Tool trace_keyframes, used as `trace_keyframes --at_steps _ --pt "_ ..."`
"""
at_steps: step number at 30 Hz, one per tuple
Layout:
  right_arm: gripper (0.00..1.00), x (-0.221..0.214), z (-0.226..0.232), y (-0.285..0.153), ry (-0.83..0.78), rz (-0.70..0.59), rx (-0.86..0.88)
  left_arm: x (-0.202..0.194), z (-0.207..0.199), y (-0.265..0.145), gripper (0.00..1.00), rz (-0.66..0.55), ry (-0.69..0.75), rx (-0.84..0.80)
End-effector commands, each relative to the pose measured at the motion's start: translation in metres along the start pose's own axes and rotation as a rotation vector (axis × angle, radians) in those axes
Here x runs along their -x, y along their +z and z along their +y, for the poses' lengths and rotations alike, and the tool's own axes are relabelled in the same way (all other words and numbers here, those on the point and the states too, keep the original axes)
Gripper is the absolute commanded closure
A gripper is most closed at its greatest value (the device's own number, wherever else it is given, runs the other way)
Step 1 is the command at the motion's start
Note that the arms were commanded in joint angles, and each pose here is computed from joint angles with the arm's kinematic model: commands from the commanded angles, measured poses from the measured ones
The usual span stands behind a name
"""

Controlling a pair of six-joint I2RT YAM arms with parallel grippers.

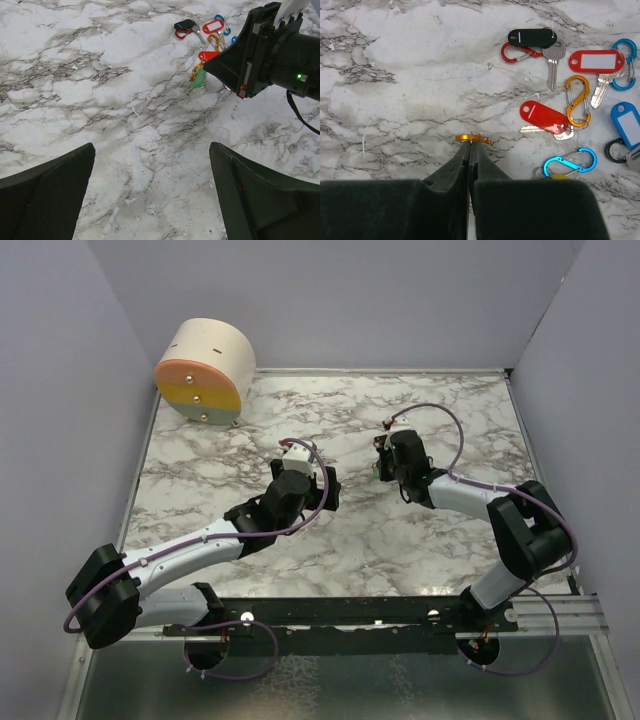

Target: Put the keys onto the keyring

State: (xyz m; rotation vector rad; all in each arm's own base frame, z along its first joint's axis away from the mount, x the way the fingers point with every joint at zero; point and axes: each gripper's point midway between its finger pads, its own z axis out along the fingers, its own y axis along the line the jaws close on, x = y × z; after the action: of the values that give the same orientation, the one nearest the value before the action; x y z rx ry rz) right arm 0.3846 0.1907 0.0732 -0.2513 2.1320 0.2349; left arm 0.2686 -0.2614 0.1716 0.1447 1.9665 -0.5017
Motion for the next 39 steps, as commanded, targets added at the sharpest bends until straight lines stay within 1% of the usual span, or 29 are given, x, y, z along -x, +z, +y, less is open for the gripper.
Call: trace_keyframes --at_steps 1,2,3,6,10,11,13,14,16,17,20,23,27,29,31,34,36,39 --pt "0.99 0.024 0.005 0.013 0.032 -0.054 0.024 0.006 0.006 -0.002 0.01 -0.021 0.0 0.022" --pt "0.99 0.025 0.003 0.014 0.036 -0.056 0.018 0.007 0.006 -0.003 0.01 -0.022 0.0 0.023" --pt "0.96 0.026 0.003 0.015 0.037 -0.057 0.014 0.007 0.007 -0.003 0.01 -0.022 -0.001 0.026" --pt "0.73 0.033 -0.002 0.012 0.048 -0.083 -0.013 0.008 0.009 -0.004 0.01 -0.026 0.003 0.033" --pt "0.47 0.048 -0.007 -0.008 0.075 -0.173 -0.027 0.011 0.013 -0.007 0.01 -0.028 0.007 0.049" --pt "0.42 0.051 -0.009 -0.014 0.08 -0.191 -0.03 0.012 0.014 -0.007 0.01 -0.028 0.008 0.054" --pt "0.4 0.054 -0.011 -0.027 0.088 -0.208 -0.031 0.015 0.016 -0.009 0.01 -0.031 0.009 0.065" --pt "0.35 0.054 -0.01 -0.034 0.092 -0.209 -0.023 0.016 0.016 -0.01 0.01 -0.033 0.012 0.063" --pt "0.21 0.05 -0.008 -0.05 0.114 -0.212 0.006 0.02 0.018 -0.014 0.01 -0.046 0.013 0.065" --pt "0.18 0.049 -0.005 -0.061 0.142 -0.22 0.027 0.022 0.02 -0.016 0.01 -0.054 0.009 0.075" --pt "0.16 0.035 0.001 -0.092 0.249 -0.237 0.091 0.028 0.027 -0.022 0.01 -0.07 0.013 0.102" --pt "0.14 0.022 -0.004 -0.12 0.348 -0.268 0.102 0.033 0.03 -0.029 0.01 -0.09 0.018 0.107" --pt "0.12 0.022 -0.008 -0.162 0.432 -0.391 0.157 0.037 0.037 -0.037 0.01 -0.119 0.001 0.123" --pt "0.12 0.025 -0.002 -0.178 0.424 -0.434 0.22 0.038 0.04 -0.041 0.01 -0.131 -0.004 0.128" --pt "0.11 0.026 0.01 -0.19 0.38 -0.438 0.297 0.04 0.041 -0.043 0.01 -0.142 -0.005 0.131" --pt "0.11 0.02 0.03 -0.196 0.309 -0.378 0.402 0.043 0.044 -0.044 0.01 -0.15 -0.002 0.143" --pt "0.1 0.008 0.037 -0.194 0.282 -0.323 0.439 0.043 0.044 -0.044 0.01 -0.151 -0.002 0.146" --pt "0.09 -0.006 0.044 -0.196 0.251 -0.296 0.488 0.041 0.046 -0.044 0.01 -0.148 0.0 0.153"
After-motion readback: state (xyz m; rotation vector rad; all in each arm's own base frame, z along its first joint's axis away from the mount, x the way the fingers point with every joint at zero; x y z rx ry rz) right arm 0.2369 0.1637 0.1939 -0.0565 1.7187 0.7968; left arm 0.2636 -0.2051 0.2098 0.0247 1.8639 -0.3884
